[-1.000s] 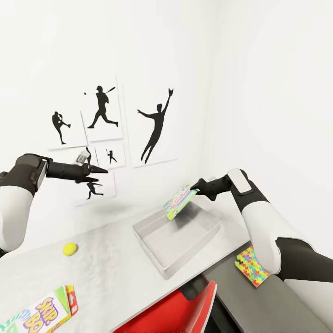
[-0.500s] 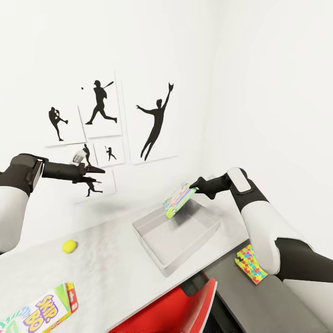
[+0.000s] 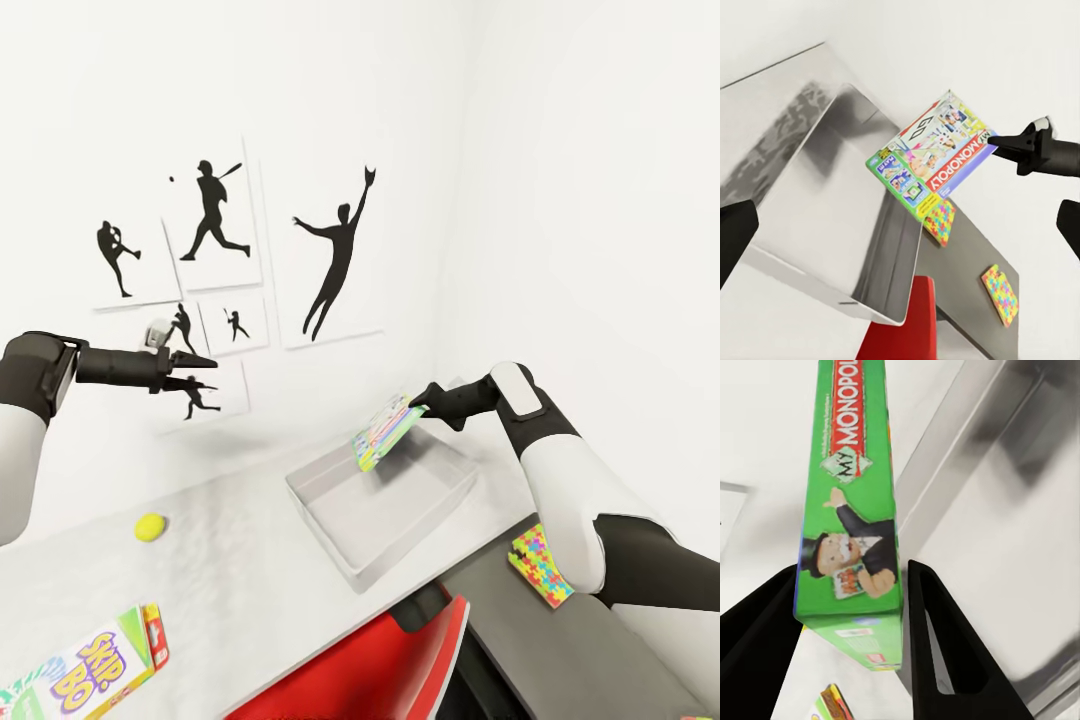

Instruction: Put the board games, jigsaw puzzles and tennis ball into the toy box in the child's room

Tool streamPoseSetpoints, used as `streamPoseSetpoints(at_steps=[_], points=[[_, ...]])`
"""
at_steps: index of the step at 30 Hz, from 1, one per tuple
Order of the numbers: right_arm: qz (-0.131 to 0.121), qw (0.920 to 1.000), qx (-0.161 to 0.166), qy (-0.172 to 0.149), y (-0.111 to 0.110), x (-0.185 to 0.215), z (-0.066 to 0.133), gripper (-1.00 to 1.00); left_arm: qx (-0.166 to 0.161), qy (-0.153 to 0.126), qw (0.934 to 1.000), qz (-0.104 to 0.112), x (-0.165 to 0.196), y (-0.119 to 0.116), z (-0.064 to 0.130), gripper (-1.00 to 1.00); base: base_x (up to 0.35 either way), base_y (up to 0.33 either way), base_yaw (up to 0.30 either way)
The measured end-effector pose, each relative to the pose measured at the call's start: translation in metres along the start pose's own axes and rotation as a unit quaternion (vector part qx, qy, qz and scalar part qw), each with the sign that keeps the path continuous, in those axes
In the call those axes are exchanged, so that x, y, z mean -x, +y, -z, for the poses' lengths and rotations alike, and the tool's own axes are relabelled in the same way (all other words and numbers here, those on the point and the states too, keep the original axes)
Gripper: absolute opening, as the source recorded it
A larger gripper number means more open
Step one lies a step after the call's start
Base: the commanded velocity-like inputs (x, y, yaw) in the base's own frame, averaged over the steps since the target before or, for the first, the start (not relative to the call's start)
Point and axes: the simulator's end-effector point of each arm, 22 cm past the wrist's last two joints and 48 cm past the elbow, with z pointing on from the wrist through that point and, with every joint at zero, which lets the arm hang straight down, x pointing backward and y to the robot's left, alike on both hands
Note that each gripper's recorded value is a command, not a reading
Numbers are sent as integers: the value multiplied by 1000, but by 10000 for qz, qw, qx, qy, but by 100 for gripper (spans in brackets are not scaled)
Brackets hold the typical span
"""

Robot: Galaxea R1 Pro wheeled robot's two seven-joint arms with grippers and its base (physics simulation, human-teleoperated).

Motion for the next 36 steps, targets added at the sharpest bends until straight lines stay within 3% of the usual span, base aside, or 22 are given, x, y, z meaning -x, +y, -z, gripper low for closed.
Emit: streamPoseSetpoints(at_steps=[10,18,29,36], points=[[-42,10000,-71,28,-11,2,-6,-100,25,39,10000,65,-3,10,-3,100,0,0,0],[36,10000,-67,-6,-4,10,-7,-100,29,76,9999,115,-6,17,-9,100,0,0,0],[29,9999,-147,44,-13,9,-16,-100,50,120,9998,181,-9,27,-14,100,0,0,0],[267,9989,-355,155,-21,1,-26,-100,59,150,9996,228,-12,34,-18,100,0,0,0]])
